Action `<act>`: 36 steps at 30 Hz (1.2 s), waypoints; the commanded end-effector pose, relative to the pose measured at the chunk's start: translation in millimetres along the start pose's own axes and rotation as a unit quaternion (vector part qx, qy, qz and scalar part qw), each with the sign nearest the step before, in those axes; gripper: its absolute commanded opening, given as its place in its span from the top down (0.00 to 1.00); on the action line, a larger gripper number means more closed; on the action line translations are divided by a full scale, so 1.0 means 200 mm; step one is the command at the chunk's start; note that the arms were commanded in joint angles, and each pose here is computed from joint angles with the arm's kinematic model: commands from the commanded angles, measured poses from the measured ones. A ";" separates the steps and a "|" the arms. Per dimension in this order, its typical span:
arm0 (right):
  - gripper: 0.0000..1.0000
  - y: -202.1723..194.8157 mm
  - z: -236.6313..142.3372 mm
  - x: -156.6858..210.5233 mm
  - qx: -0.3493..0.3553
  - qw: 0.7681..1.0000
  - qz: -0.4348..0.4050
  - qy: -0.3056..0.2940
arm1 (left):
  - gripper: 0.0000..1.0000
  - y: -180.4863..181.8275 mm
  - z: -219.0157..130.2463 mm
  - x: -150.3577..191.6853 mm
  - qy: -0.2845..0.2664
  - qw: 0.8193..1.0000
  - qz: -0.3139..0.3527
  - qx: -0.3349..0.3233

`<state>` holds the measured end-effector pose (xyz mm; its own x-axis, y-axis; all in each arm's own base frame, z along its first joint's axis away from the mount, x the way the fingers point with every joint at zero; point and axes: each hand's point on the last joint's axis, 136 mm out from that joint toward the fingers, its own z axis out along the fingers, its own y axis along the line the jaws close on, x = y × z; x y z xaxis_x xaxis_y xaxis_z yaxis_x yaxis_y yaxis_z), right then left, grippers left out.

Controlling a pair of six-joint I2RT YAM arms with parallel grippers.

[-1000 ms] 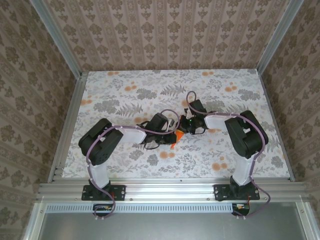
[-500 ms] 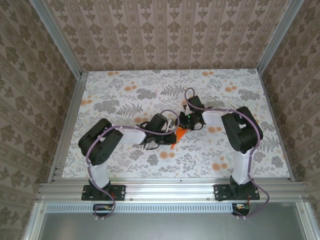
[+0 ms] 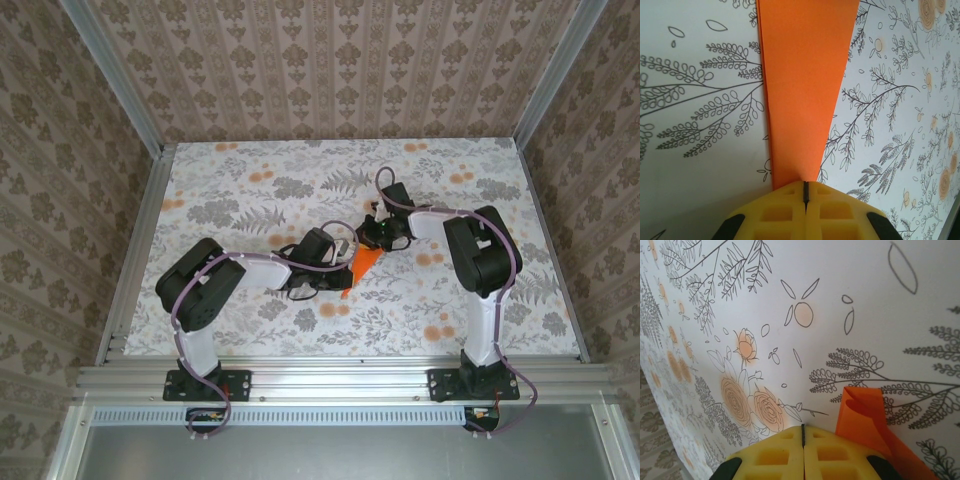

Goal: Fold a paper plane with a square sheet of paper (pick it up from the middle)
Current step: Fold the wing for the fifth time at the center of the table, then turn over a paper plane at the center of the table.

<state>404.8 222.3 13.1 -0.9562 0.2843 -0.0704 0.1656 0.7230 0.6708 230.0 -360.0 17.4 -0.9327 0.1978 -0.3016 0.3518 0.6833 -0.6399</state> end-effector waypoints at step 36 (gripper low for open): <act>0.06 -0.30 -0.98 0.08 0.112 0.952 0.026 -0.282 | 0.43 -0.13 -0.22 -0.12 0.033 0.954 0.167 -0.245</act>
<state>343.7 81.3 122.0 -0.7213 0.5149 -0.4632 0.2260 0.8072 0.5453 236.0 -369.5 91.6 -0.7962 0.4244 -0.4312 0.5543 0.7974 -0.2387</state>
